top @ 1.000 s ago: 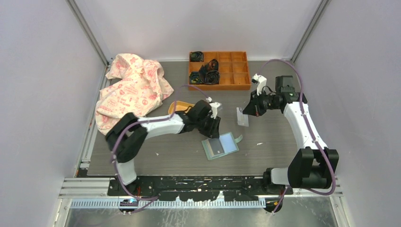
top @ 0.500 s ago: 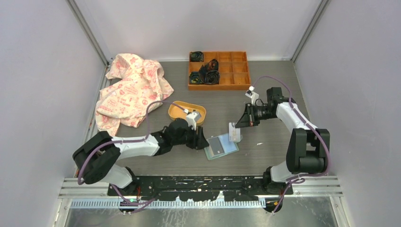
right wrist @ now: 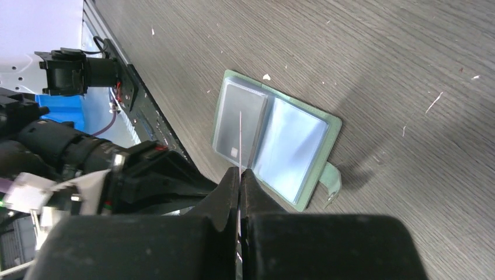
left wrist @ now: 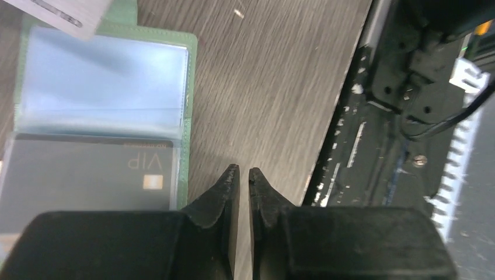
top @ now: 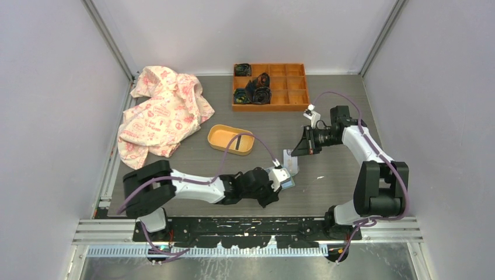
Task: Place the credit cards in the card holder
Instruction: Insert the credit card into the card holder.
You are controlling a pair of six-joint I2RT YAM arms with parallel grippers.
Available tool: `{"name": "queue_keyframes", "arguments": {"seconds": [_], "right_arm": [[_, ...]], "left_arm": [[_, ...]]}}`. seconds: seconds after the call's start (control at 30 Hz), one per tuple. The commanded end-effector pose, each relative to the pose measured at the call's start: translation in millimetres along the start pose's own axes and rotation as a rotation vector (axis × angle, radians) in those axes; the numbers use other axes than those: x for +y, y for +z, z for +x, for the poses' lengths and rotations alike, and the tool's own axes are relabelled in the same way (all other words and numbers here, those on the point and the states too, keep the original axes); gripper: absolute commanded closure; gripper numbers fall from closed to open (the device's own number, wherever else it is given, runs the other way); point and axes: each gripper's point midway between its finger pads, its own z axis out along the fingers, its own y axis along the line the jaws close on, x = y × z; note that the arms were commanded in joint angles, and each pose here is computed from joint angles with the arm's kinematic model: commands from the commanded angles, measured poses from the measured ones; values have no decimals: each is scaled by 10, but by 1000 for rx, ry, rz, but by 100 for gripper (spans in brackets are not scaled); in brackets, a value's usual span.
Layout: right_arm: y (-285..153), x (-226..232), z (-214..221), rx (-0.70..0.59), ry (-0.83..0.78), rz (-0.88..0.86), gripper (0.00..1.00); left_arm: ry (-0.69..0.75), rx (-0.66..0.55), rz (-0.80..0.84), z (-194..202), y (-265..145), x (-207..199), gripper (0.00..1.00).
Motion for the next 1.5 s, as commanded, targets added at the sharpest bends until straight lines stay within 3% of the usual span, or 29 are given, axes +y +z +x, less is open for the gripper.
{"name": "queue_keyframes", "arguments": {"seconds": [0.0,0.2,0.43,0.73,0.87,0.97,1.03,1.2,1.47], "right_arm": [[-68,111,-130,-37,-62,-4,99],[1,110,-116,-27,11,-52,99],[93,-37,-120,-75,101,-2,99],[366,-222,-260,-233,248,8,99],[559,-180,-332,-304,313,17,99],[641,-182,-308,-334,339,34,99],[667,-204,-304,-355,354,41,99],[672,-227,-285,-369,371,50,99],[726,-302,-168,-345,411,63,99]], "left_arm": [[77,65,1,142,167,62,88],[90,132,-89,343,190,325,88],[-104,92,-277,355,-100,1060,89],[-58,-82,-198,-34,-562,843,83],[-78,-203,-236,-164,-958,826,72],[-180,-304,-360,-184,-1204,1024,31],[-262,-340,-371,-113,-1275,1127,20],[-453,-351,-282,-96,-1233,1215,19],[-582,-304,-283,-103,-944,1341,26]]}}
